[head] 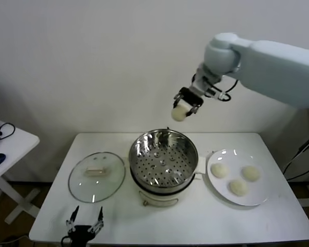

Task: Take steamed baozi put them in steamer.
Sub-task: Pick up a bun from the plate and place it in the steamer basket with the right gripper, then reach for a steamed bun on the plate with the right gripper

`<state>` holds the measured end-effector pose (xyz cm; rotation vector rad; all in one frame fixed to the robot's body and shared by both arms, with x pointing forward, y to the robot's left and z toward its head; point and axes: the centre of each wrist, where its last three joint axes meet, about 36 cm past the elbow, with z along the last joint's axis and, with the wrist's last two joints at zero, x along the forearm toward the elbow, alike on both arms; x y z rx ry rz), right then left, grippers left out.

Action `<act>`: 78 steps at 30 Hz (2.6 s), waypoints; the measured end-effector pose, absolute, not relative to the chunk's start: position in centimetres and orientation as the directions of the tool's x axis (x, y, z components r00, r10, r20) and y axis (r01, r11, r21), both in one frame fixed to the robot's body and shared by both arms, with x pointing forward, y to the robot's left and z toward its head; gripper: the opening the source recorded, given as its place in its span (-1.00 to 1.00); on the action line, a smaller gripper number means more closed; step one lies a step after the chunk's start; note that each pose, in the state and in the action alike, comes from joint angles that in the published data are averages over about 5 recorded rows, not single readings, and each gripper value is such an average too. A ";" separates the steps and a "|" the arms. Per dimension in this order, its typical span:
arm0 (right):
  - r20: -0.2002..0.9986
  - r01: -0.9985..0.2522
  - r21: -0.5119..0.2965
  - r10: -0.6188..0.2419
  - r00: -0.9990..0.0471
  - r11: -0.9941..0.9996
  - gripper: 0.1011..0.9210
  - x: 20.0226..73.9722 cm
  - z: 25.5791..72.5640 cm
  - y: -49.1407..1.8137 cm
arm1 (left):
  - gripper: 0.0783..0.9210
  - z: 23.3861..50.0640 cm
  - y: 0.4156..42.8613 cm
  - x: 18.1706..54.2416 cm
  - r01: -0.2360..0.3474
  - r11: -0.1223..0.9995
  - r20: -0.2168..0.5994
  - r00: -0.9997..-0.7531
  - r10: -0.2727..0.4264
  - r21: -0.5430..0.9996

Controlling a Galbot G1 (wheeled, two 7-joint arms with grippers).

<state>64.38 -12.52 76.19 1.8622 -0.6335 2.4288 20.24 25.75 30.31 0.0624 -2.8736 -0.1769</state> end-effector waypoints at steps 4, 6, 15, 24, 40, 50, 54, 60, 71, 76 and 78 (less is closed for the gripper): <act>0.937 -0.142 -0.260 -0.214 -0.276 -0.955 0.18 65.2 73.0 -10.9 | 0.77 30.4 25.7 20.5 -0.030 0.992 0.249 -0.967 -0.060 0.124; 0.940 -0.102 -0.246 -0.212 -0.266 -0.964 0.19 65.7 71.2 -10.5 | 0.77 30.3 25.7 20.6 -0.031 0.992 0.248 -0.967 -0.061 0.123; 0.957 -0.001 -0.207 -0.202 -0.206 -0.978 0.26 66.8 64.2 -9.8 | 0.77 29.9 25.7 20.6 -0.040 0.992 0.255 -0.964 -0.070 0.123; 0.963 0.049 -0.185 -0.191 -0.189 -0.981 0.29 67.6 60.6 -9.1 | 0.77 29.5 25.8 20.8 -0.043 0.991 0.257 -0.963 -0.074 0.125; 0.964 0.065 -0.186 -0.195 -0.181 -0.980 0.53 69.3 58.5 -8.6 | 0.77 29.1 26.0 20.9 -0.051 0.990 0.256 -0.963 -0.083 0.129; 0.960 0.034 -0.219 -0.221 -0.171 -0.975 0.76 69.4 60.4 -9.8 | 0.77 29.1 26.2 20.7 -0.057 0.989 0.257 -0.962 -0.090 0.133; 0.961 -0.051 -0.231 -0.220 -0.168 -0.972 0.76 69.4 63.0 -12.0 | 0.77 29.2 26.2 20.7 -0.056 0.989 0.257 -0.962 -0.089 0.133; 0.959 -0.325 -0.272 -0.227 -0.170 -0.906 0.76 69.3 67.6 -17.5 | 0.77 29.2 25.9 20.7 -0.052 0.990 0.258 -0.963 -0.084 0.131; 0.947 -0.806 -0.317 -0.217 -0.238 -0.499 0.76 66.2 68.3 -29.8 | 0.77 29.2 25.8 20.8 -0.048 0.991 0.254 -0.964 -0.080 0.129; 0.947 -0.911 -0.295 -0.218 -0.237 -0.290 0.76 63.6 65.3 -33.3 | 0.77 29.1 25.9 21.0 -0.048 0.990 0.254 -0.964 -0.080 0.129; 0.950 -0.934 -0.276 -0.212 -0.230 -0.226 0.76 62.8 63.9 -34.3 | 0.77 29.1 25.9 21.0 -0.048 0.991 0.253 -0.964 -0.079 0.129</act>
